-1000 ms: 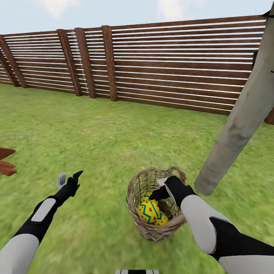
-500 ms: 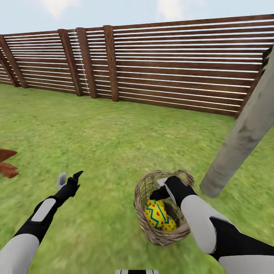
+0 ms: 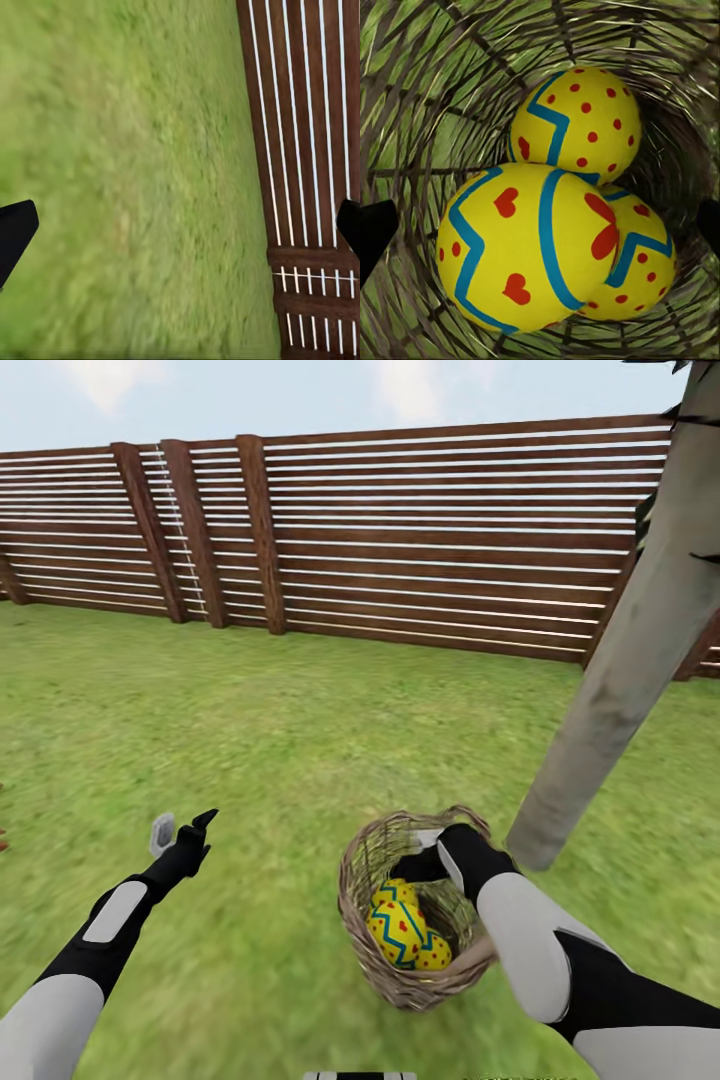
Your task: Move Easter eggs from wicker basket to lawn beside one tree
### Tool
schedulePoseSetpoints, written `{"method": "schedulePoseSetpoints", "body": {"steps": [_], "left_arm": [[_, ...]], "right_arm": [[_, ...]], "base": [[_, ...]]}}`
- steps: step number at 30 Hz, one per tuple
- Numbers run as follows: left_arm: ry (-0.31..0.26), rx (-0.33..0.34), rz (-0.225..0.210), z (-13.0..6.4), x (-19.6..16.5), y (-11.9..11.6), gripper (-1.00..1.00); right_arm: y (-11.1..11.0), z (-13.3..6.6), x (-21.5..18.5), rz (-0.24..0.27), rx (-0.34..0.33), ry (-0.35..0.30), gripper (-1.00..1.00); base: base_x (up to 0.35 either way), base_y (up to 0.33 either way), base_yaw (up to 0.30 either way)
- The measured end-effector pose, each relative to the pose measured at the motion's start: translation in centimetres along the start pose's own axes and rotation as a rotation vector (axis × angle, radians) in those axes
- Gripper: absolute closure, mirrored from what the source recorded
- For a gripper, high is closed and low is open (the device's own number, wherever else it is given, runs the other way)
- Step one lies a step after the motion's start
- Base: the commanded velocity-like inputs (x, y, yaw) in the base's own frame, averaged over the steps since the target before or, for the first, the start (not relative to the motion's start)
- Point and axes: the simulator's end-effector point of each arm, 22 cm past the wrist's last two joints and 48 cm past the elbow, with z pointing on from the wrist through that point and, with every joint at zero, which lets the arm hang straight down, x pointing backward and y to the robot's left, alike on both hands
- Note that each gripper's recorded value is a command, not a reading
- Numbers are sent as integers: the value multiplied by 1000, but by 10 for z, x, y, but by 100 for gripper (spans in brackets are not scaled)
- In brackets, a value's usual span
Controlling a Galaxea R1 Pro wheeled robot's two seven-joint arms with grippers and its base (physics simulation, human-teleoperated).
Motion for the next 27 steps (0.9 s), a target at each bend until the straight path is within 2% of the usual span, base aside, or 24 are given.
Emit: {"method": "schedulePoseSetpoints", "body": {"steps": [2, 4, 8, 12, 17, 27], "left_arm": [[-1, 2, 0, 0, 0, -1, -100], [0, 5, 1, -1, 0, -3, -100], [-1, 9, 1, -1, 0, -6, -100], [-2, 13, 3, -2, -1, -9, -100], [-4, 18, 3, -3, -2, -12, -100], [-7, 29, 3, -5, -4, -20, -100]], "right_arm": [[-9, 0, 1, 23, 40, -4, -100], [-23, -1, 4, 67, 91, -8, -100], [-32, -3, 4, 106, 121, -17, -100], [-35, -6, -4, 112, 131, -56, -100], [-35, -9, -8, 112, 131, -71, -100], [-23, -12, -12, 156, 88, -88, -100]], "base": [[0, 0, -207], [0, 0, -207], [0, 0, -207], [0, 0, -207], [0, 44, -207], [0, 248, -207]]}}
